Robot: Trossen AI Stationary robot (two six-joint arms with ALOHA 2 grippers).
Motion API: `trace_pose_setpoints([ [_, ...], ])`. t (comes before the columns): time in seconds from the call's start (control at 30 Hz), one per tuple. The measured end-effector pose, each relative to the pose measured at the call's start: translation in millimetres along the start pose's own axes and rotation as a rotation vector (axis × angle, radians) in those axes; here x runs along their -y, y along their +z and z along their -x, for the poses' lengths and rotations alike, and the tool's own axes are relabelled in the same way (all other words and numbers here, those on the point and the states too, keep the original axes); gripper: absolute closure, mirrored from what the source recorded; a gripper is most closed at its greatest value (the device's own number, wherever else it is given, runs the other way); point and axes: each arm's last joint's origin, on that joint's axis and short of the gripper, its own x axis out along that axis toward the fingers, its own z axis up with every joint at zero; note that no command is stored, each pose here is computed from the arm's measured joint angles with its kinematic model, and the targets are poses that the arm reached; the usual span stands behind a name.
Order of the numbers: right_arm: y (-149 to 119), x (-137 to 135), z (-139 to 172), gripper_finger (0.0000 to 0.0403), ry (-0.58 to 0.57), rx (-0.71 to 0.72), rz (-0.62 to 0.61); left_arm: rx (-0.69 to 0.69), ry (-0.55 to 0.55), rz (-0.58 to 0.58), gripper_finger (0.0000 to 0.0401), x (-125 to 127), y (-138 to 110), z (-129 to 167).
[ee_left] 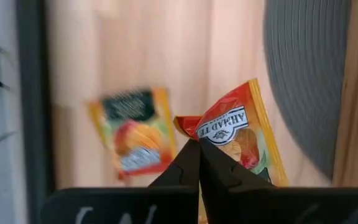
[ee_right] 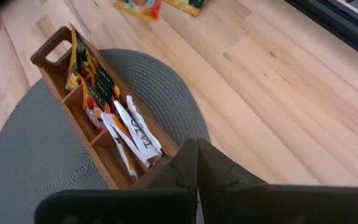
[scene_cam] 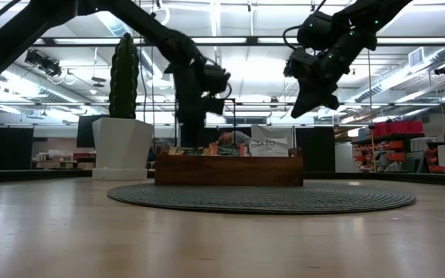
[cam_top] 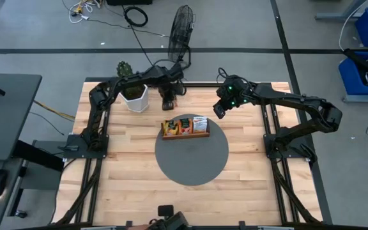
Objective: Pick & Place Tea
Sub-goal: Put the orange tea bag into the left section of the wooden organizer
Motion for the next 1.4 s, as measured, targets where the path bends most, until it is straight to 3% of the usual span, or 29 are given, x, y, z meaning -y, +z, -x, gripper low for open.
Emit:
trace_pose_setpoints([
  [0.3, 9.3, -0.1, 6.2, 0.0401, -0.084, 0.125, 0.018, 0.187, 0.092, 0.144, 0.04, -15.7, 30.0, 49.6],
  [0.57, 22.7, -6.6, 26.3, 0.0401, -0.07, 0.318, 0.061, 0.389, 0.159, 0.258, 0.04, -25.0, 52.6, 99.4],
  [0.93, 37.6, -30.4, 47.5, 0.04, -0.015, 0.576, 0.216, 0.752, 0.23, 0.392, 0.04, -31.0, 75.1, 180.6],
  [1.17, 43.8, -41.6, 52.4, 0.0371, 0.03, 0.682, 0.253, 0.936, 0.244, 0.406, 0.04, -22.0, 82.1, 213.0],
  [1.4, 52.0, -44.4, 60.1, 0.0324, 0.046, 0.804, 0.236, 0.99, 0.233, 0.4, 0.04, -11.6, 87.1, 221.7],
])
